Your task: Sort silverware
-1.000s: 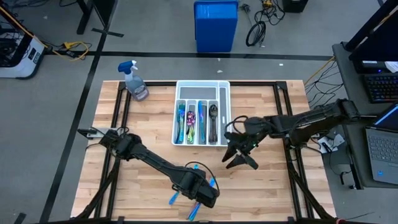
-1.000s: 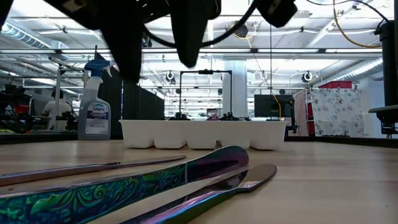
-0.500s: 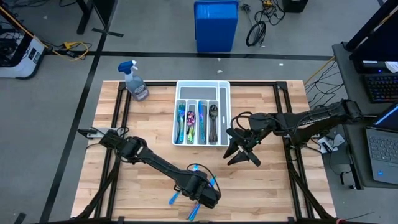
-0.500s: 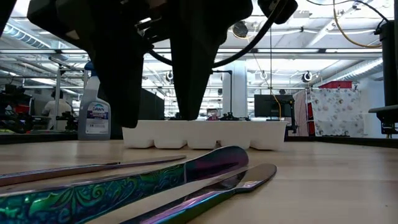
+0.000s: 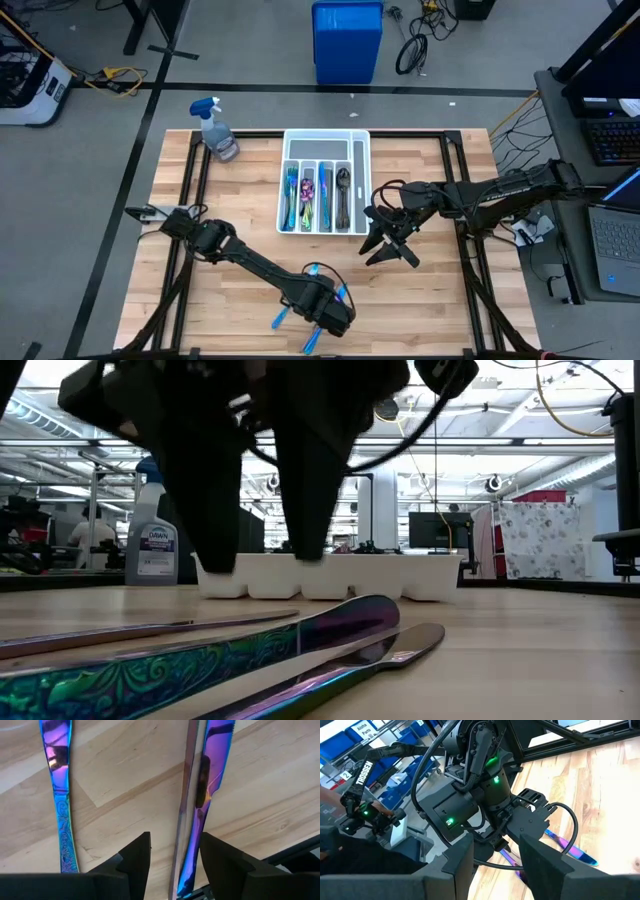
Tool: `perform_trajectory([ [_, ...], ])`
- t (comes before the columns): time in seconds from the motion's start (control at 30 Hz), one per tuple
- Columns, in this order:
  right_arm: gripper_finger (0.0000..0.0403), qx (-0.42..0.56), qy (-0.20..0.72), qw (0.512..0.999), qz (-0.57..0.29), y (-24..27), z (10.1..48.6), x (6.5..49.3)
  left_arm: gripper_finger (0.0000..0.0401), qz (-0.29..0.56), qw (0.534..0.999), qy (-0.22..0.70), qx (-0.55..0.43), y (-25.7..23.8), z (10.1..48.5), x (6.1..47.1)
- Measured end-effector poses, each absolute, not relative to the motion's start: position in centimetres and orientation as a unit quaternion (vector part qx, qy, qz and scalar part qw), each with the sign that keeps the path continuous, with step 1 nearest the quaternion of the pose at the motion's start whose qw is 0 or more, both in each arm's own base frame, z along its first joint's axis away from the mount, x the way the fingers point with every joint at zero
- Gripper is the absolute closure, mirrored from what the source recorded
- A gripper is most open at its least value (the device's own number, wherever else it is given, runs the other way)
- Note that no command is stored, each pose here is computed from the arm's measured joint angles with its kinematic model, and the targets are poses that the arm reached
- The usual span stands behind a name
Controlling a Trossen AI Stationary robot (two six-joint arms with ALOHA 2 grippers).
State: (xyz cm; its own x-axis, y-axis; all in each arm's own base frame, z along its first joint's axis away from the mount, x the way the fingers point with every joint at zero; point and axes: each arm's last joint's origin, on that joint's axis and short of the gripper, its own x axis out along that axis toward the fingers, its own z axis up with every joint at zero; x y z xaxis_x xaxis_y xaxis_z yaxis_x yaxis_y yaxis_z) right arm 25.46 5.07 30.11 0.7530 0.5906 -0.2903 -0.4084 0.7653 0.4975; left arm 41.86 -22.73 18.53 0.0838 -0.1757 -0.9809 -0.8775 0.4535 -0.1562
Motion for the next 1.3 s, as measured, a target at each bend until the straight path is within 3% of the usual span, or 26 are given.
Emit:
perform_trajectory([
  [1.3, 0.0261, 0.203, 0.22, 0.914, 0.273, 5.0, 30.1, 25.5, 0.0252, 0.27, 0.581, 0.633, -0.434, -22.6, 15.3, 41.7],
])
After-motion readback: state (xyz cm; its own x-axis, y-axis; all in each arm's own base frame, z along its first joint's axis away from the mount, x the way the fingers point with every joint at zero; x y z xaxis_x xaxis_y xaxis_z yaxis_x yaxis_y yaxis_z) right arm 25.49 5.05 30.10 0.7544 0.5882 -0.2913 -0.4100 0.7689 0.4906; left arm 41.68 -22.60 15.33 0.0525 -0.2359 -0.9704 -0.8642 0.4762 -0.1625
